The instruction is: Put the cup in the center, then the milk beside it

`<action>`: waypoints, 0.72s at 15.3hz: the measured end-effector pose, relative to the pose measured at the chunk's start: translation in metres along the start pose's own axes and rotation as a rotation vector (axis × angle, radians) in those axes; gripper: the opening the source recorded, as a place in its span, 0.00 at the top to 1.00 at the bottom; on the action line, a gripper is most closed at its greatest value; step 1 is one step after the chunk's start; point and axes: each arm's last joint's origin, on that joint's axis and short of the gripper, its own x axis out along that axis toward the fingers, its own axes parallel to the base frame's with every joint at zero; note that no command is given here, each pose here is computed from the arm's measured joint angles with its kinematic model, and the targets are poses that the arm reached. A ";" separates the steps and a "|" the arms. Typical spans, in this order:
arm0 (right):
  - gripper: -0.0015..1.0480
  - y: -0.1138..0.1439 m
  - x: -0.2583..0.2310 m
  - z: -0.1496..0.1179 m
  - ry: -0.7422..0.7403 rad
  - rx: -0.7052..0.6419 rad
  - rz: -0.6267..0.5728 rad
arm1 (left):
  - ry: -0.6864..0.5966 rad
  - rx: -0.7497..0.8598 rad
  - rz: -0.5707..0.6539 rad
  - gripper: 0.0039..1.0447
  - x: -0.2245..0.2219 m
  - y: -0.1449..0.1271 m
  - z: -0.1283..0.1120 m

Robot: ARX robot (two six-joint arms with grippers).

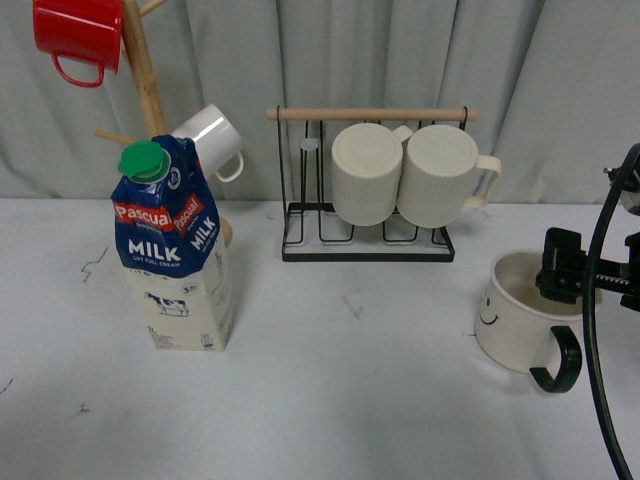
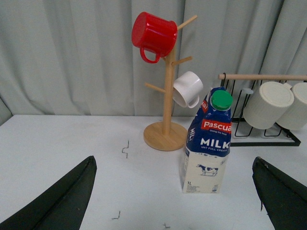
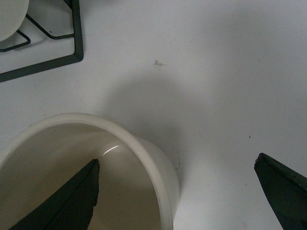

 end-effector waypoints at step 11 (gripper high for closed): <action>0.97 0.004 -0.014 0.001 -0.023 -0.018 0.017 | 0.000 0.000 0.000 0.06 0.000 0.000 0.000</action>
